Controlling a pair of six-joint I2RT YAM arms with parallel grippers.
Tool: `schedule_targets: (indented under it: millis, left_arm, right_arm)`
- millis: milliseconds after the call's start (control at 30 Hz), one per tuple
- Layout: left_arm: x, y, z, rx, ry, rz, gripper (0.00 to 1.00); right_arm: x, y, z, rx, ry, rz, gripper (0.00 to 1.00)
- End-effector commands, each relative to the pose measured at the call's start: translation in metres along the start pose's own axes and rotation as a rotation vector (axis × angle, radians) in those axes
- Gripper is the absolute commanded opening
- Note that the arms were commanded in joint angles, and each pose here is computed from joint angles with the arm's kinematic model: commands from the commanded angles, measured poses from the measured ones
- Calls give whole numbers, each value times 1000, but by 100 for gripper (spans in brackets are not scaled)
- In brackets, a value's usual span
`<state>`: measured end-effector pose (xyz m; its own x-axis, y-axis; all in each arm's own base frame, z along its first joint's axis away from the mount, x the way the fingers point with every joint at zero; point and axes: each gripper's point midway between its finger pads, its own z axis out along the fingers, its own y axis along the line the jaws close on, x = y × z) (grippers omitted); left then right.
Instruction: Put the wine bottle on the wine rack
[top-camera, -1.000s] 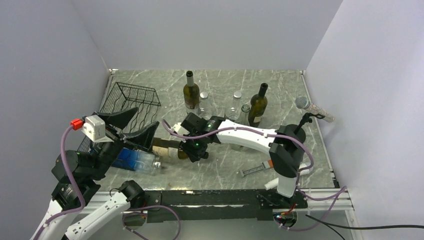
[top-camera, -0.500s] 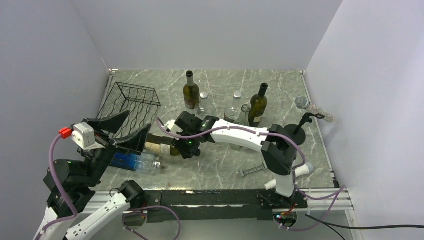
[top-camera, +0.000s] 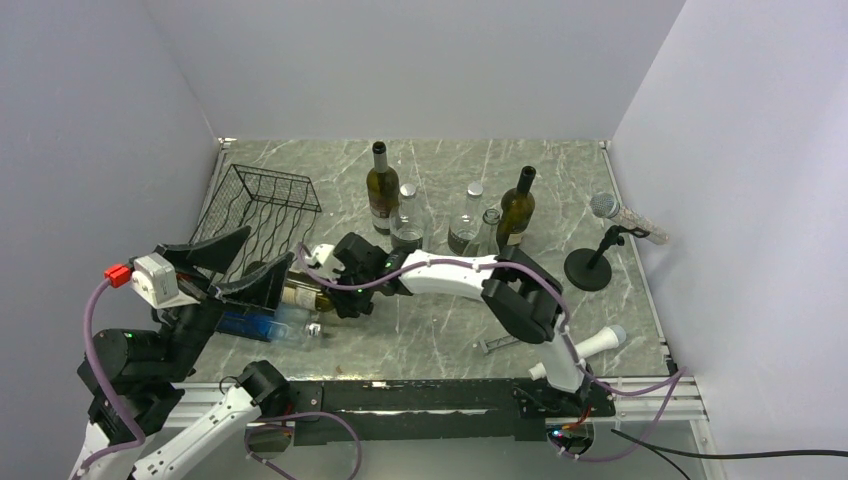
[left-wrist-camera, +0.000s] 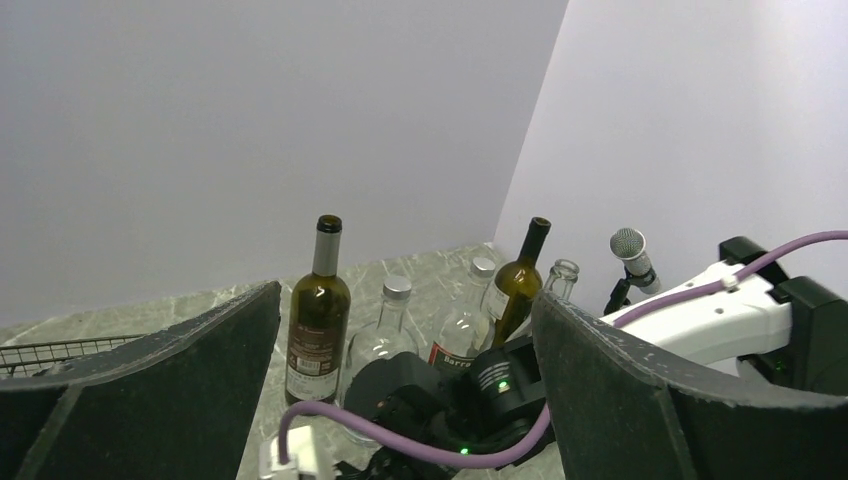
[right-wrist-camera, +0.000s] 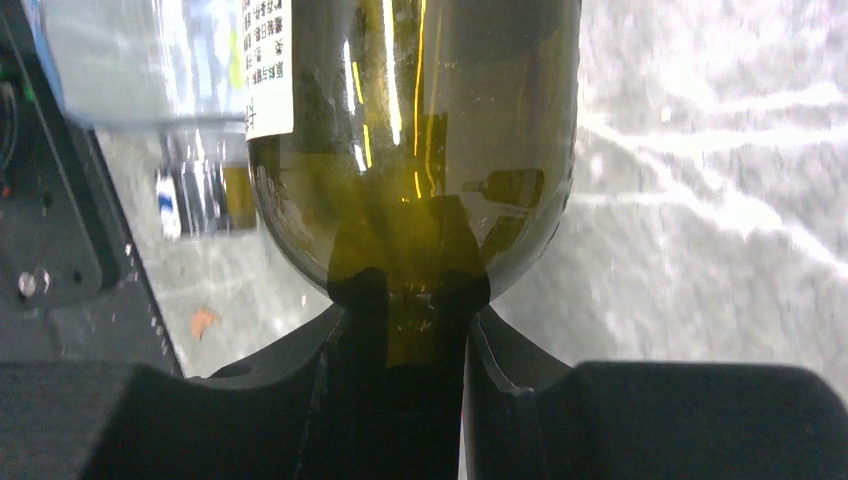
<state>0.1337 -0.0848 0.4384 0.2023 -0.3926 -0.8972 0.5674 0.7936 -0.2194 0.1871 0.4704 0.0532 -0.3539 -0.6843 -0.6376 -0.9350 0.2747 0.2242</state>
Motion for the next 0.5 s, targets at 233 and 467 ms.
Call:
schedule_targets:
  millis: [233, 467]
  left_arm:
    - [-4, -4, -2, 18, -21, -30, 99]
    - [-1, 0, 0, -9, 0, -33, 99]
  right_arm:
    - [-137, 21, 22, -47, -380, -140, 0]
    - [-141, 22, 45, 34, -364, -185, 0]
